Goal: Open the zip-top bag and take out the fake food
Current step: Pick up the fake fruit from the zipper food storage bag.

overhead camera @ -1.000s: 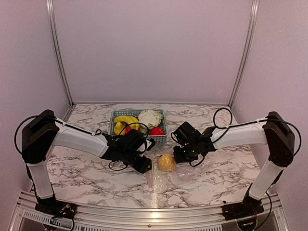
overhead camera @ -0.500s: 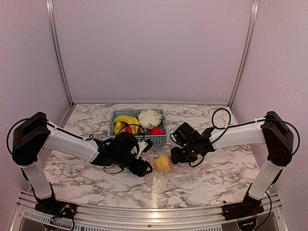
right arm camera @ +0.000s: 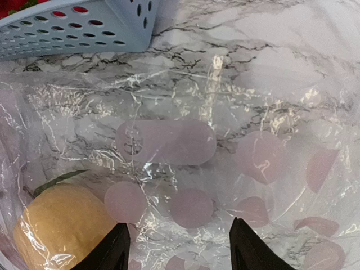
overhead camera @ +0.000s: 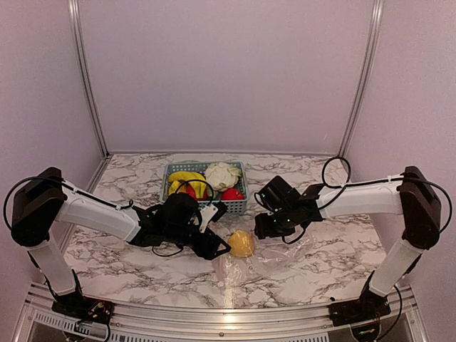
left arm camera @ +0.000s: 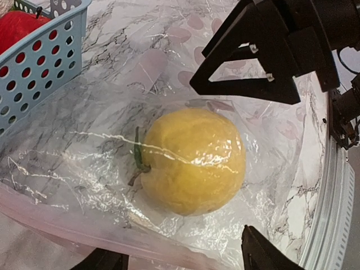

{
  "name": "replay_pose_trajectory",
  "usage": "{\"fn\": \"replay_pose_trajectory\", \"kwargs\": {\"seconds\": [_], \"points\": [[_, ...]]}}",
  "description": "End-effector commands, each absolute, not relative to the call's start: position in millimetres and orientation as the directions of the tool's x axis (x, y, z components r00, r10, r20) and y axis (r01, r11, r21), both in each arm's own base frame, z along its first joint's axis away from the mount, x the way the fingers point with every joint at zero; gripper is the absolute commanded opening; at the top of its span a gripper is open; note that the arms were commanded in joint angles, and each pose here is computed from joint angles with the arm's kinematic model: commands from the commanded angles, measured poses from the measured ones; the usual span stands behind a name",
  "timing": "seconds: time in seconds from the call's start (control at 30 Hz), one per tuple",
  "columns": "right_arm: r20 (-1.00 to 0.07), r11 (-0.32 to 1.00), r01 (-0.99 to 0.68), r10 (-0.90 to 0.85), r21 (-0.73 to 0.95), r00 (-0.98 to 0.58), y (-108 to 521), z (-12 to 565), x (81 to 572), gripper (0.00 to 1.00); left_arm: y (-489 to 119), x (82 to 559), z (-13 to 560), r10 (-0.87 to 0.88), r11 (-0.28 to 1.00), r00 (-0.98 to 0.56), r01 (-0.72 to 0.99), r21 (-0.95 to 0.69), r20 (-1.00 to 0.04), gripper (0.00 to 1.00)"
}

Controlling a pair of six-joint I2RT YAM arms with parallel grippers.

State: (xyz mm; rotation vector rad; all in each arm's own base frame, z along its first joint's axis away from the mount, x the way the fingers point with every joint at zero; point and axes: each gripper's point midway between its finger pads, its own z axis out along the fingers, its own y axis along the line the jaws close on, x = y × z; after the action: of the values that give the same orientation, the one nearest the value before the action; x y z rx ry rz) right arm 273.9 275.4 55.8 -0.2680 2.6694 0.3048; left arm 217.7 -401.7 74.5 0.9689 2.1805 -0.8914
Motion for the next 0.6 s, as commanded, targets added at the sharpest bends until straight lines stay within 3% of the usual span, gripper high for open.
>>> {"fn": "replay_pose_trajectory", "kwargs": {"seconds": [0.0,0.43,0.57], "points": [[-0.526,0.944,-0.26,-0.119,0.203,-0.842,285.6,104.5,281.7,0.55,-399.6,213.9,82.4,0.39,0.496,-0.541,0.805,-0.324,-0.745,0.71],[-0.493,0.907,-0.35,-0.199,0.235,-0.847,314.6,99.4,260.7,0.56,-369.9,215.0,88.2,0.385,0.557,-0.542,0.782,-0.28,-0.747,0.71],[-0.475,0.899,-0.354,-0.202,0.257,-0.857,316.6,93.1,255.6,0.49,-366.2,214.0,81.8,0.394,0.564,-0.554,0.776,-0.283,-0.733,0.7]]}}
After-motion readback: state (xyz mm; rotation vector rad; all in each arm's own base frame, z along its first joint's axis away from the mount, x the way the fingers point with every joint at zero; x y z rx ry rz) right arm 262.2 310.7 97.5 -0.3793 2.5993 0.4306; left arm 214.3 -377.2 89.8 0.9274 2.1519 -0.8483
